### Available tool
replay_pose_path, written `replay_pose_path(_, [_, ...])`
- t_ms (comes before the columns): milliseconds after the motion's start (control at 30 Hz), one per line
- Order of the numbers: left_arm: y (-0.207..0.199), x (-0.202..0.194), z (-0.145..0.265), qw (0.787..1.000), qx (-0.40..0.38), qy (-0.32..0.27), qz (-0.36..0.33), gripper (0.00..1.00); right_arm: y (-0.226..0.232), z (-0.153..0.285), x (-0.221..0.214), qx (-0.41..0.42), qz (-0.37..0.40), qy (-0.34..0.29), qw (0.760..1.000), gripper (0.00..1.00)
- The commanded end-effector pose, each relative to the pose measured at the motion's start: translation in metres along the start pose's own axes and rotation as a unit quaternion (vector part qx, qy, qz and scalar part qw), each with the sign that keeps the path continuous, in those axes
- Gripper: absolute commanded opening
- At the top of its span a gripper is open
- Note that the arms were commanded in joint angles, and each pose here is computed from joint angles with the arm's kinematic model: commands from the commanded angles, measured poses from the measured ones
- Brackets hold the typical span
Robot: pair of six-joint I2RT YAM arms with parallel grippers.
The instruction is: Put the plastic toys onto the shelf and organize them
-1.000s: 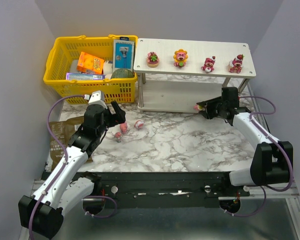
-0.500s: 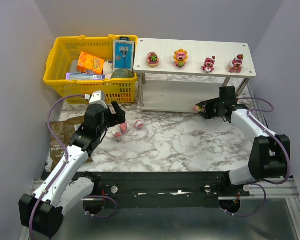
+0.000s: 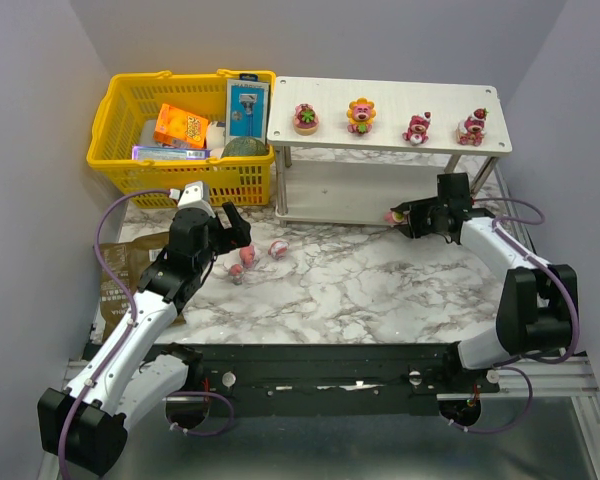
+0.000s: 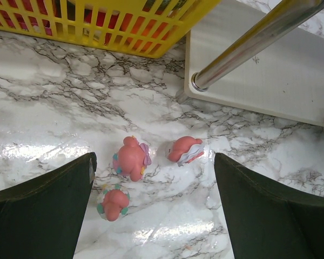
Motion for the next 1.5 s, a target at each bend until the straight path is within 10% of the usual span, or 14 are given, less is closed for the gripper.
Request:
replay_pose_path(0, [0.004,0.006,0.001,1.000,0.013,-0.013,-0.006,0.99,0.018,-0.006,0.010,0.048,-0.002,-0.020,0.999,0.33])
replay_pose_path(1467, [0.005,0.007,0.001,1.000,0.016,-0.015,-0.005,0.99,0.039,-0.003,0.017,0.095,0.014,-0.034,0.995,0.80])
Point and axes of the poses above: each gripper's point midway between its finger pads, its own z axis back along the fingers, its own y axis along the line the jaws close on, x = y × z, the point moved 3 cm from there along z, back along the fingers, and after that the axes turned 6 degrees about z, right-handed, at the moved point
